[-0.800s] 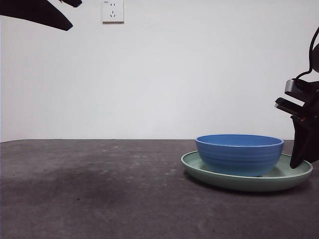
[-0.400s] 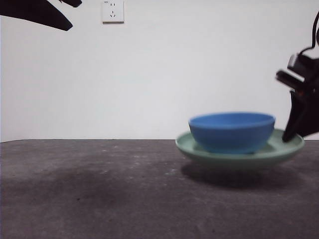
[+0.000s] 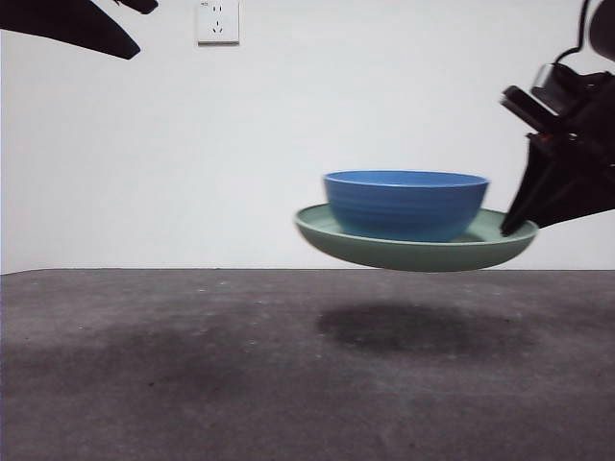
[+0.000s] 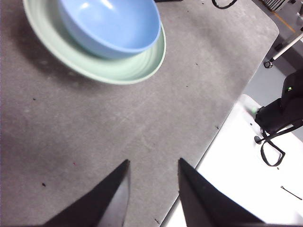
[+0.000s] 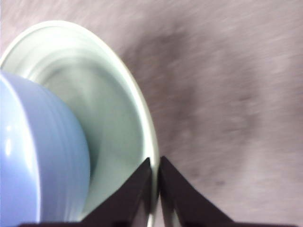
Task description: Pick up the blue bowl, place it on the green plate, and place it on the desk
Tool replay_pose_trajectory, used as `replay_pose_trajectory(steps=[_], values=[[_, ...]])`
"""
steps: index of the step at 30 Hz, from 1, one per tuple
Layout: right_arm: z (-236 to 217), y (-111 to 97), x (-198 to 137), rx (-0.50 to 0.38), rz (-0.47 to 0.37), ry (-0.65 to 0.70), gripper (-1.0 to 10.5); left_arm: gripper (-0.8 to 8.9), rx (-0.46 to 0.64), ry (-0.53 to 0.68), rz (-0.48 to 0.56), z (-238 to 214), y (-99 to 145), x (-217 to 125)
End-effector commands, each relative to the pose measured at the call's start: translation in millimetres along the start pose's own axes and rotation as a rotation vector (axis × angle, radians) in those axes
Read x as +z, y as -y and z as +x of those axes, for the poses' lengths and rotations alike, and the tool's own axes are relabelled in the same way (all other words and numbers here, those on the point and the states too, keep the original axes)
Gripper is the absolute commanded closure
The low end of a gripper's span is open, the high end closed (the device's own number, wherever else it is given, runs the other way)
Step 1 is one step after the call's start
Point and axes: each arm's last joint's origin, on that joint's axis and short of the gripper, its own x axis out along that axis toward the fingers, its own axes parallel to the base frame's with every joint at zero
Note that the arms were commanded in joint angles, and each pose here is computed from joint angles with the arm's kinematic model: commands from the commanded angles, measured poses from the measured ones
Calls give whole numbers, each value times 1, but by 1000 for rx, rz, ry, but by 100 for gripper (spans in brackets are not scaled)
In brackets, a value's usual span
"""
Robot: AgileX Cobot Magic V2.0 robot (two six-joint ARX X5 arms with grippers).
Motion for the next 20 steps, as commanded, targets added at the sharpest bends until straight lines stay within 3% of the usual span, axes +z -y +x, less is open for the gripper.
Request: replay_pose_trajectory(steps=[1,10,20], values=[[7,-16,5,24,-8,11,933,650,-11,4,18,0,1,2],[34,-47,-4,64,-29,2,933,650,-11,2,17,0,1,2],[76,-46,-12,51,-6,-41,933,650,-10,-1,15,0,1,2]])
